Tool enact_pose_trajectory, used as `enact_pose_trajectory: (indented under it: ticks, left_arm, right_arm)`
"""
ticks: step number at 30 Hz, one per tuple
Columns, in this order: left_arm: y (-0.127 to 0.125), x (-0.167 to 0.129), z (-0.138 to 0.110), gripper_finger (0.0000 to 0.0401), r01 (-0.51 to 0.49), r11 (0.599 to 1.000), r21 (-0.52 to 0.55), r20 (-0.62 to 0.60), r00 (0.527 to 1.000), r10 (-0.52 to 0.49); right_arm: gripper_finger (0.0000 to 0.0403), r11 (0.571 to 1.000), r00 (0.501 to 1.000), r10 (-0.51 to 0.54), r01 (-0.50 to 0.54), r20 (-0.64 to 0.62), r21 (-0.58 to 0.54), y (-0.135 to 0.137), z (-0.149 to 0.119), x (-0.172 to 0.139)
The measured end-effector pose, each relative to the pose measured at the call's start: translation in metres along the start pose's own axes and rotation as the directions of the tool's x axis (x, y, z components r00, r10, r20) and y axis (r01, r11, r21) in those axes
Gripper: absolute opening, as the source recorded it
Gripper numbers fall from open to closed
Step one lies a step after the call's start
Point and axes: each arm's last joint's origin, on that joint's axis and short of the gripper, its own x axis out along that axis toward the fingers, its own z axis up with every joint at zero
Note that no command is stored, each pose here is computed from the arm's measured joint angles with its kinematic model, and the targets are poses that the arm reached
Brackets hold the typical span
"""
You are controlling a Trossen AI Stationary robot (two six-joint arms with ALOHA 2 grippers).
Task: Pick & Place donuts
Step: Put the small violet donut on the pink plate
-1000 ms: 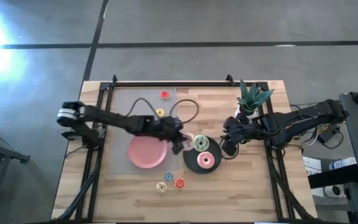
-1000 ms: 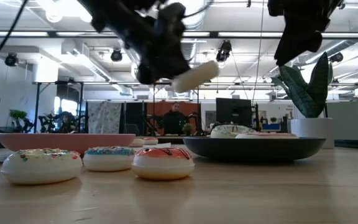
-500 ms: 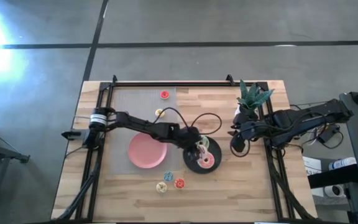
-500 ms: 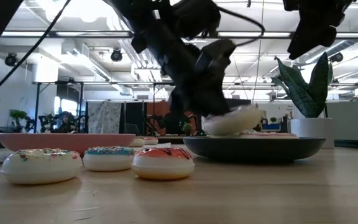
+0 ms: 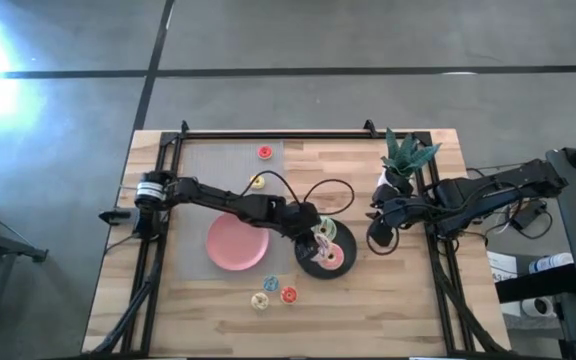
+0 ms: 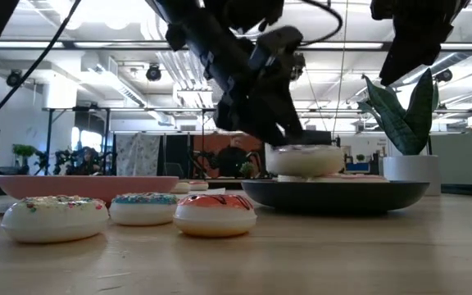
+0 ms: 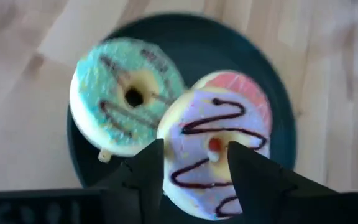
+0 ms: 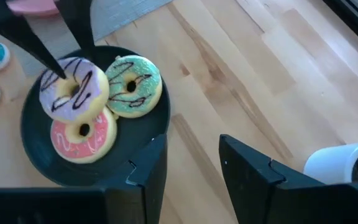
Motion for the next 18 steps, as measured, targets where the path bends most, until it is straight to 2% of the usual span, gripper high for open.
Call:
enact_pose_trajectory:
  ticks: [5, 7, 11, 13, 15, 18]
  left_arm:
    - [0.005, -0.005, -0.011, 0.0153, -0.06, 0.998, 0.03, -0.13, 0.99, 0.064]
    - [0.004, -0.021, -0.009, 0.0154, -0.088, 0.995, 0.054, -0.145, 0.985, 0.095]
    - [0.002, -0.063, 0.001, 0.0154, -0.182, 0.981, 0.065, -0.04, 0.982, 0.185]
    - [0.007, -0.085, 0.004, 0.0154, -0.28, 0.959, 0.049, 0.024, 0.96, 0.279]
    - [0.019, -0.108, 0.008, 0.0154, -0.392, 0.92, -0.017, 0.066, 0.918, 0.392]
    - [0.059, -0.127, 0.012, 0.0154, -0.471, 0.87, -0.144, 0.047, 0.875, 0.481]
  right_arm:
    - [0.0139, 1.0, 1.0, 0.004, -0.004, -0.005, -0.003, 0.001, 0.0, 0.001]
    - [0.0139, 1.0, 1.0, 0.005, -0.005, -0.005, 0.001, 0.001, 0.0, 0.001]
    - [0.0139, 1.0, 1.0, 0.007, -0.007, -0.004, 0.003, 0.0, 0.0, 0.0]
    - [0.0139, 1.0, 1.0, 0.009, -0.009, -0.002, 0.004, 0.001, 0.0, 0.0]
    - [0.0139, 1.0, 1.0, 0.01, -0.01, -0.001, 0.006, 0.001, 0.001, 0.001]
    - [0.0139, 1.0, 1.0, 0.015, -0.015, 0.005, 0.013, 0.002, 0.001, 0.001]
